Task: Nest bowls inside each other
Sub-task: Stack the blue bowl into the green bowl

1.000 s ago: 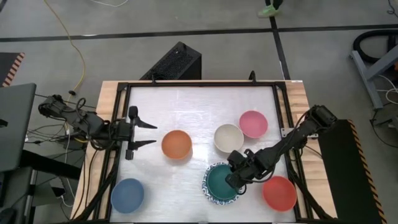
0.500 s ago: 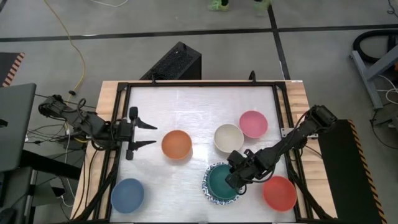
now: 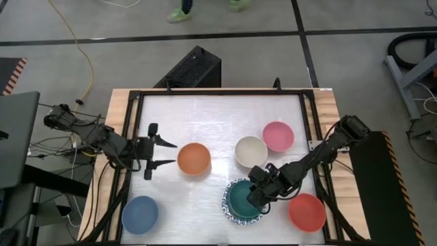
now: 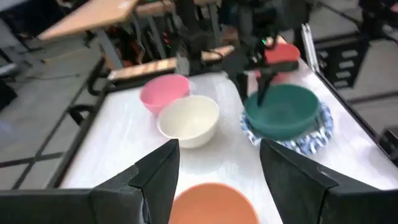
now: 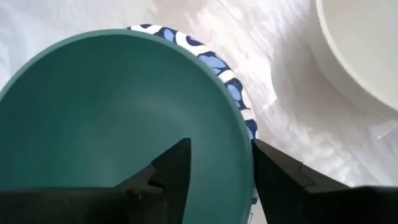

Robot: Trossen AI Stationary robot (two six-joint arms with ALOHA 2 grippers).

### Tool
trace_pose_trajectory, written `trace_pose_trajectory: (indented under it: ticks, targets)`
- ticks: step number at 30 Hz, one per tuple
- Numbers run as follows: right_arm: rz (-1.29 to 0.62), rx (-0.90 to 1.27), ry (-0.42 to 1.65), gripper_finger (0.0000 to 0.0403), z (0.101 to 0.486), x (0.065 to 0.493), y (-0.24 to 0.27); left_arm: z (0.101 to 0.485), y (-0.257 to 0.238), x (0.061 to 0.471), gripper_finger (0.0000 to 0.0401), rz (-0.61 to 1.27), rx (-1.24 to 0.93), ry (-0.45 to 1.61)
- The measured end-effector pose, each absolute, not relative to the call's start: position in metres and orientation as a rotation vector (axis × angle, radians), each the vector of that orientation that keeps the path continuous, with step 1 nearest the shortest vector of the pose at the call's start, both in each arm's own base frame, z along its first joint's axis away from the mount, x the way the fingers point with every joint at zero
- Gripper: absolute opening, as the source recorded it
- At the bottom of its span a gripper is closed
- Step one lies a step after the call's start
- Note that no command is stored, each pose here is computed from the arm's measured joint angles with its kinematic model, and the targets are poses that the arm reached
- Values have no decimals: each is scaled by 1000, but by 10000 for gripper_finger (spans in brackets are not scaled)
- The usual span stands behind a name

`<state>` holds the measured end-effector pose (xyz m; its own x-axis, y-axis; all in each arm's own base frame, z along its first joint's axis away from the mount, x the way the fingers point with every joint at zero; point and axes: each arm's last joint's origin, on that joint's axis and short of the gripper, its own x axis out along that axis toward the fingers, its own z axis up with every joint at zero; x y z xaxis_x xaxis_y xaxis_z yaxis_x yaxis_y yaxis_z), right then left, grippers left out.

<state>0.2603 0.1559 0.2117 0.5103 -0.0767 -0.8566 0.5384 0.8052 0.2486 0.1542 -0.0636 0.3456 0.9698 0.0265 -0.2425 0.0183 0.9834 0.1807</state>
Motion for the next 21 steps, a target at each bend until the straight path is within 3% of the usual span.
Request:
trace_pose_trajectory:
  ticks: [11, 21]
  targets:
    - [-347, 540, 942, 182, 214, 265, 158, 332, -76, 151, 213, -317, 82, 401]
    - [-273, 565, 1008, 203, 214, 264, 161, 313, -98, 145, 213, -399, 23, 592]
